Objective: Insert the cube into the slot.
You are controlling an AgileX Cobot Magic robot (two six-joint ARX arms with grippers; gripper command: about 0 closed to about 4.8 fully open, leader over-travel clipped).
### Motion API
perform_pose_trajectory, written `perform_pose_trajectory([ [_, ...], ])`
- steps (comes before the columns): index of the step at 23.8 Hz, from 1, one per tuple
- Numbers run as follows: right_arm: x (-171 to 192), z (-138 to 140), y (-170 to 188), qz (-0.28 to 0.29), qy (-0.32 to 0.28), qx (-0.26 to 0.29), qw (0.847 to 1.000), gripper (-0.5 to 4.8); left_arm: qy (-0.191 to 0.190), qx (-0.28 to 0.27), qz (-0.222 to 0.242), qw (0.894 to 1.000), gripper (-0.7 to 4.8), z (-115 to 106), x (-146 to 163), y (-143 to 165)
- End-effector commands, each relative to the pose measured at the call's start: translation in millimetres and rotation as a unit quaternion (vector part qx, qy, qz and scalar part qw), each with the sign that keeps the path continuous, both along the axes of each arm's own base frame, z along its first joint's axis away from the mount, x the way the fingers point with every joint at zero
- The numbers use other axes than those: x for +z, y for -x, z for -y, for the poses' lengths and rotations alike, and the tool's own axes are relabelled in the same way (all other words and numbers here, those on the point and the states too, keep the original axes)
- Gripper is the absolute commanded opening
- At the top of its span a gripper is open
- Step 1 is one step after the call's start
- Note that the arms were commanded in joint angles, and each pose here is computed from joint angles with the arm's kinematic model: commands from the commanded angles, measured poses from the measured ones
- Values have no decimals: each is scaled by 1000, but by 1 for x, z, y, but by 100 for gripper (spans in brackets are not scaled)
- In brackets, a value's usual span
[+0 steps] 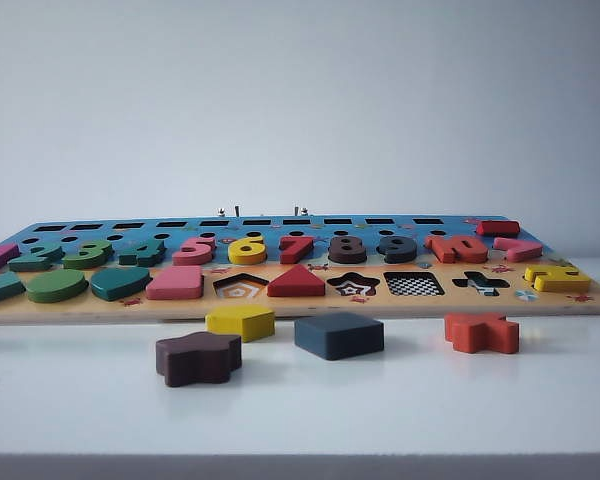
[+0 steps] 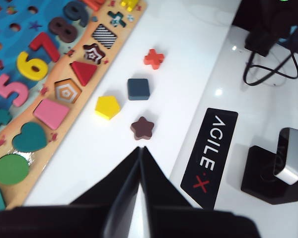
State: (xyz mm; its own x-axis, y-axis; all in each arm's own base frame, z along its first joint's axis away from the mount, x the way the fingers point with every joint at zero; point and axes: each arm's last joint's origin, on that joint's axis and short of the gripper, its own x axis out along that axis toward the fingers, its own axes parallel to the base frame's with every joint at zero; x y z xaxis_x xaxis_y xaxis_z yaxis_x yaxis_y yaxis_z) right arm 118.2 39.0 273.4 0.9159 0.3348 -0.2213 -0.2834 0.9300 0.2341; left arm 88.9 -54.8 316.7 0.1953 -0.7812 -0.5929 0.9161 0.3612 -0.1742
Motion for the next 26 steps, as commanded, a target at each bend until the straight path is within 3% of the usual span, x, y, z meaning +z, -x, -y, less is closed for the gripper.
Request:
perform_pose_trajectory([
  [1, 11, -7, -6, -31, 26, 49, 998, 0, 6, -20, 10, 1000, 17, 2, 2, 0],
  [6, 27, -20, -16, -105, 38, 113, 987, 1, 21, -25, 14, 999, 17, 5, 4, -3],
  [11, 33, -32, -24, -179, 60, 186, 964, 62, 19, 5, 3, 1000, 17, 7, 4, -11],
  [13, 34, -35, -25, -197, 64, 204, 957, 118, 20, 13, 1, 1000, 17, 7, 4, -12],
  [16, 35, -42, -27, -223, 84, 228, 944, 293, 20, 52, -7, 998, 17, 7, 6, -15],
  [17, 35, -43, -27, -228, 86, 231, 942, 320, 21, 55, -11, 998, 17, 7, 6, -15],
  [26, 17, -70, -32, -304, 143, 261, 905, 338, 27, 86, -11, 996, 17, 6, 8, -18],
])
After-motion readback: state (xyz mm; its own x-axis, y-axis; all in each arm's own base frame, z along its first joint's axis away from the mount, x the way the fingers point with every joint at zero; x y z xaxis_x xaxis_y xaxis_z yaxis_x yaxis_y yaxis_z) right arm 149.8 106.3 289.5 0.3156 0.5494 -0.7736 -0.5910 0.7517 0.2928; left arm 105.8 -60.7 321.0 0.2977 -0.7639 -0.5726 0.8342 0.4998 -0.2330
